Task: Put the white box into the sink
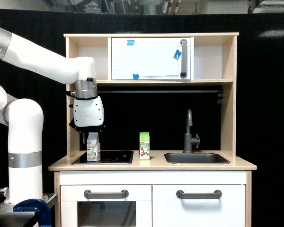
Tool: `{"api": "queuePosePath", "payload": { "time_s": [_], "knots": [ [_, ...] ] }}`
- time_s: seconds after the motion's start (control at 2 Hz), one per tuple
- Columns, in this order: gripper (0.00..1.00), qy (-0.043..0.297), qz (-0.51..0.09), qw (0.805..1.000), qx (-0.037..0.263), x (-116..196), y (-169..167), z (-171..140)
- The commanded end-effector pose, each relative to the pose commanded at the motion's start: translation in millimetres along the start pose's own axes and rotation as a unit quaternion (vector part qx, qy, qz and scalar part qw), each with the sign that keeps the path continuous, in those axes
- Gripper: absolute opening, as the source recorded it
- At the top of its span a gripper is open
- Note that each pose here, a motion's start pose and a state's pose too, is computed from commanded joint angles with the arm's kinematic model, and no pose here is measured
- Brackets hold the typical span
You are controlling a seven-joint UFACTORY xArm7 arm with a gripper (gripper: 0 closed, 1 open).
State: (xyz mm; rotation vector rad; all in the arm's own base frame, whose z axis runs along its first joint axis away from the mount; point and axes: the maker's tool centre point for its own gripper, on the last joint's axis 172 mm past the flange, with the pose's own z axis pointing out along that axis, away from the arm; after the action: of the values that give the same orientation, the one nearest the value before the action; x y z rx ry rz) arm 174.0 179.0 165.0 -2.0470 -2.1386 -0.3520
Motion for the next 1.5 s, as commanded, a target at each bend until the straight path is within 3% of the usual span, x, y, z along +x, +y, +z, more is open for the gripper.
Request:
{"api": "queuePosePath", "payload": {
  "time_s": [0.5,1.0,1.5],
  "knots": [
    [0.00,0.000,0.000,1.000,0.000,7.0,3.2,4.3],
    [0.00,0.000,0.000,1.000,0.000,-5.1,41.6,-16.6],
    [0.00,0.000,0.000,1.000,0.000,-56.8,137.9,-51.7]
  ]
}}
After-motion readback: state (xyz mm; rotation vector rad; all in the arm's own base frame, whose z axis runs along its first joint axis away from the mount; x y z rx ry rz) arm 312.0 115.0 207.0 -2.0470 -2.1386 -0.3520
